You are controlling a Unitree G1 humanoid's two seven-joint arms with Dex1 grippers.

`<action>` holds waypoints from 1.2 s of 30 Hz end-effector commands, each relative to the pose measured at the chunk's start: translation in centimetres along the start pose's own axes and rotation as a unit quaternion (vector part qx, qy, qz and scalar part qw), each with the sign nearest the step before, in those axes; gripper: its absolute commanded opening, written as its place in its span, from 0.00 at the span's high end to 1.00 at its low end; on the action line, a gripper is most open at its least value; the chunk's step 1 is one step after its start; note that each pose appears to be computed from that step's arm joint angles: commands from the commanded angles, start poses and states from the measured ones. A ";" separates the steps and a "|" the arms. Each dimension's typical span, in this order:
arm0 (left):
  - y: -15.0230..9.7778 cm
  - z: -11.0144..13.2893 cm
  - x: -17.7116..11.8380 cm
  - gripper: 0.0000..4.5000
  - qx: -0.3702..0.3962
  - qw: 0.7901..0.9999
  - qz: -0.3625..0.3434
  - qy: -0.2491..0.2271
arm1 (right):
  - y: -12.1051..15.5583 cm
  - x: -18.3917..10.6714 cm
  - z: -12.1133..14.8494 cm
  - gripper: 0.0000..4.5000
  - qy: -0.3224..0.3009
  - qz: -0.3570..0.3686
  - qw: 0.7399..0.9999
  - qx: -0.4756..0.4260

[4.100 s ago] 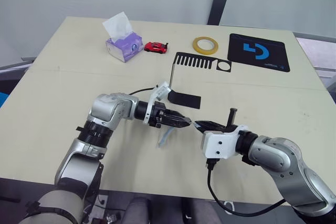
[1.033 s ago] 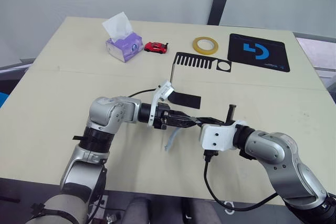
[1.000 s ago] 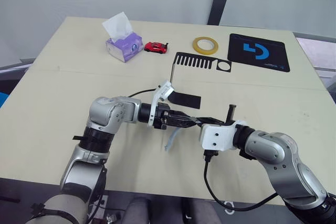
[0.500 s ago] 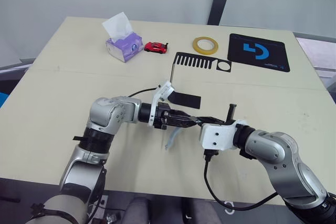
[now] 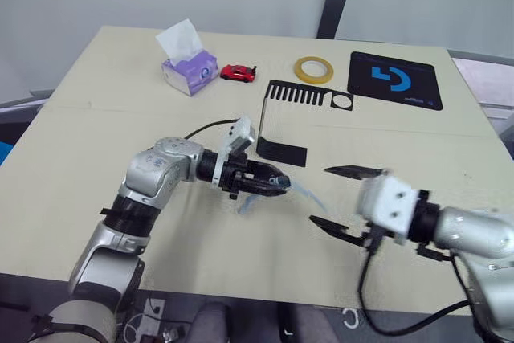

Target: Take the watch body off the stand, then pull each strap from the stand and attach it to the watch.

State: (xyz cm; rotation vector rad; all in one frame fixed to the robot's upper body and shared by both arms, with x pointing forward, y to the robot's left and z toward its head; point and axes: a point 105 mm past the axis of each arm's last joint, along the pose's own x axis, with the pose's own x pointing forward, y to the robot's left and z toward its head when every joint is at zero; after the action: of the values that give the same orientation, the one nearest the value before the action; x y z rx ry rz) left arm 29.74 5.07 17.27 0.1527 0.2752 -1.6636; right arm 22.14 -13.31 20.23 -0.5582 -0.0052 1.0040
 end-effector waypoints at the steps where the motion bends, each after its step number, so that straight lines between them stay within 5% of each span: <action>1: -1.6 0.2 -0.6 0.62 0.091 0.995 -0.038 0.020 | 1.1 -1.9 1.8 0.03 -0.044 0.037 0.997 0.055; 13: -1.6 -1.6 -1.5 0.62 0.309 0.947 -0.012 0.086 | 3.3 -3.6 2.6 0.03 -0.027 0.112 0.985 0.129; 26: -1.5 -4.2 -0.8 0.62 0.170 0.980 0.015 0.106 | 3.3 -3.0 2.0 0.03 -0.018 0.092 0.987 0.127; 36: -1.0 -7.4 3.3 0.62 0.134 0.980 0.051 0.140 | 3.6 -3.4 0.5 0.03 0.008 0.081 0.987 0.138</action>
State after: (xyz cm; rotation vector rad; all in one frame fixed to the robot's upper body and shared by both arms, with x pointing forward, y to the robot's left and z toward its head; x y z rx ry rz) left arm 28.17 5.79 10.00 0.5692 0.2592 -1.6103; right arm 18.09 -14.40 20.09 -0.2550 0.1983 1.1318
